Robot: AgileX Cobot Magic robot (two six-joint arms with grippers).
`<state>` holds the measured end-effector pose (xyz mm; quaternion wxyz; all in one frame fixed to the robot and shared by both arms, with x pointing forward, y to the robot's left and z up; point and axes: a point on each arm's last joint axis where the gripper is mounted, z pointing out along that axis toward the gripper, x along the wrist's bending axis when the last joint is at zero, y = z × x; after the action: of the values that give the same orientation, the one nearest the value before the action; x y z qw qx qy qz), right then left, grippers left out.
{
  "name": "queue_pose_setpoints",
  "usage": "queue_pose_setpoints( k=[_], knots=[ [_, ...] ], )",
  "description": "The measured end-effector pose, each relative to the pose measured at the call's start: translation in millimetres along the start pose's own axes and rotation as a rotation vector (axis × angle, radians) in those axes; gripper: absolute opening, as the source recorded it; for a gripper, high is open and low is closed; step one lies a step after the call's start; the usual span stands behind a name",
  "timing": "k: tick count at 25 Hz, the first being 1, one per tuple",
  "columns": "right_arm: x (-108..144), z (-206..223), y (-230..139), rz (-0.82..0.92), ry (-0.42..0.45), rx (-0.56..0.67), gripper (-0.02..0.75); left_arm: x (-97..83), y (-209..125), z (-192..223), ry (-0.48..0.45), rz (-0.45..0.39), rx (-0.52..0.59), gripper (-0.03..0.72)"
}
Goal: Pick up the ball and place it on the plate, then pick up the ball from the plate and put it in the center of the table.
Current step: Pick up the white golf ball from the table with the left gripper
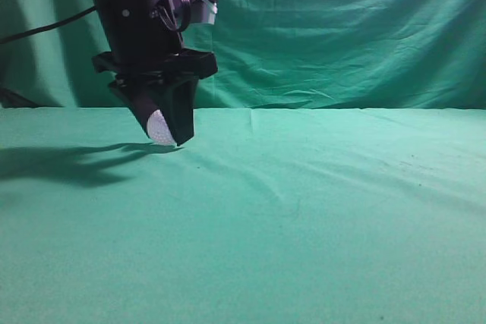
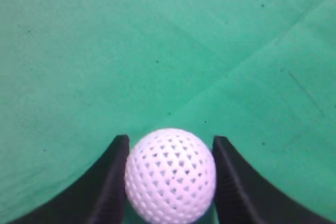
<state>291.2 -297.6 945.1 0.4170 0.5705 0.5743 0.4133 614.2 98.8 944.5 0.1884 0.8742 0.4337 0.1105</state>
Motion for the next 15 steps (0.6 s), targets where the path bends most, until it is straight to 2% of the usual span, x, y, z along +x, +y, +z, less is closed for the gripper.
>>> queue_pose_setpoints(
  k=[7, 11, 15],
  knots=[
    [0, 0, 0, 0.000, 0.000, 0.000, 0.000, 2.9, 16, -22, 0.003, 0.027, 0.067, 0.312],
    [0, 0, 0, 0.000, 0.000, 0.000, 0.000, 4.9, 16, -43, 0.030, -0.039, 0.112, 0.312],
    [0, 0, 0, 0.000, 0.000, 0.000, 0.000, 19.4, 14, -81, 0.057, -0.117, 0.061, 0.312]
  ],
)
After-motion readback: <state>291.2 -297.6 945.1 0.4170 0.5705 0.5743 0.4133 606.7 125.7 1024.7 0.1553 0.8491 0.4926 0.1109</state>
